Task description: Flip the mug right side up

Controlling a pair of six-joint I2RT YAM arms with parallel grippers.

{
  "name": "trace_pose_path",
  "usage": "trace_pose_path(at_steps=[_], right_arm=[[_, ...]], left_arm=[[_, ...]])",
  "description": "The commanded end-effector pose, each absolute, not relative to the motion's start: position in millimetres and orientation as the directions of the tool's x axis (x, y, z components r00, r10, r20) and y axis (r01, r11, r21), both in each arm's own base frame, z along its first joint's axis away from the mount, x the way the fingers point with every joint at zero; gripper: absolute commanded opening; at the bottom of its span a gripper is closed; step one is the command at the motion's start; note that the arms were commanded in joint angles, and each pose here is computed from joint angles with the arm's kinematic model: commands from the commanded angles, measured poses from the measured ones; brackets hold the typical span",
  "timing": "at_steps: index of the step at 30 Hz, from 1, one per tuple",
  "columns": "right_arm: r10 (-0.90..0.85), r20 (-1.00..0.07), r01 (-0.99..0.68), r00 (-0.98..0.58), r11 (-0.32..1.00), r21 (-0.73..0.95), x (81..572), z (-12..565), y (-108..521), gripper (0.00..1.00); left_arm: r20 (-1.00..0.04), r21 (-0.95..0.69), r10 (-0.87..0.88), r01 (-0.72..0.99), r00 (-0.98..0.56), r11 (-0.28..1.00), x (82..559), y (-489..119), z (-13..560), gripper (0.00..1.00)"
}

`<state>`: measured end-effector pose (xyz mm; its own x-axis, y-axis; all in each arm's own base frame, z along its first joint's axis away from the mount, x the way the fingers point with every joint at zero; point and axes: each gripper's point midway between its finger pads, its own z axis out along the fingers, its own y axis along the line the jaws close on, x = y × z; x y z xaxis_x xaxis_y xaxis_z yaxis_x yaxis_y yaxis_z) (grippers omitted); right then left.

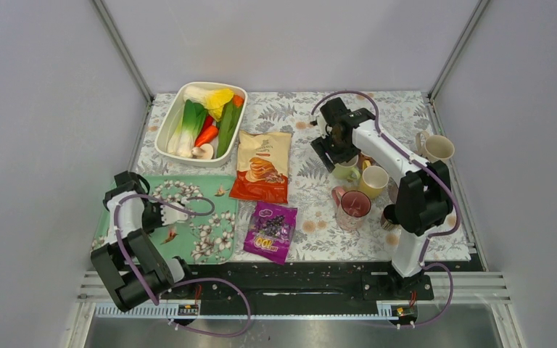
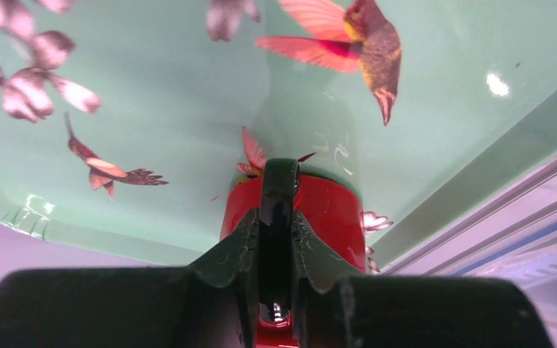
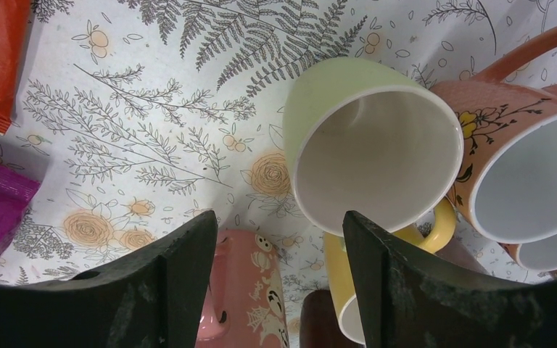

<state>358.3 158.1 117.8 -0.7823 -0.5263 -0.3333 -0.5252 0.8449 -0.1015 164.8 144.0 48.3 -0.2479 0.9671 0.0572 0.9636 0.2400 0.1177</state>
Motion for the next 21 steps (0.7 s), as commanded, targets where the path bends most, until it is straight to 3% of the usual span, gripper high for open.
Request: trace_pose_path(at_steps=[1,5,10,13,17,21], right_arm=[[-0.486,-0.414,-0.488,-0.77,0.866,-0.109,356.4,154.9,155.2,0.73],[-0.431,-0.459,-0.401,-0.777,0.901,-0.166,359.7,176.6,142.3,0.75],[-0.409,-0.499,-0.374,-0.764,0.911,-0.175,353.7,196.8,138.1,0.8],[-0.404,-0.559,-0.362,-0.724,0.912,-0.191,350.9,213.3,144.2,0.98],[-0.45,-0.624,-0.342,-0.639,0.893,-0.293,345.7,241.9,160.4,0.99],[-0.436,-0.779,-0.548,-0.45,0.824,-0.145,316.8,266.8,239.7,0.99]], left_arm=[[-0.067,0.295,0.948,0.902,-0.31,0.315,202.8,137.4,90.9,0.0],[-0.324,0.418,0.884,0.787,-0.337,0.454,237.2,108.0,140.0,0.0],[-0.595,0.363,0.747,0.729,-0.298,0.58,254.0,60.3,186.9,0.0],[-0.736,0.24,0.599,0.705,-0.316,0.667,265.4,30.5,211.6,0.0],[-0.864,0.107,0.426,0.728,-0.269,0.677,276.9,-22.7,256.7,0.0],[-0.923,0.061,0.33,0.772,-0.197,0.632,276.1,-73.4,297.7,0.0]])
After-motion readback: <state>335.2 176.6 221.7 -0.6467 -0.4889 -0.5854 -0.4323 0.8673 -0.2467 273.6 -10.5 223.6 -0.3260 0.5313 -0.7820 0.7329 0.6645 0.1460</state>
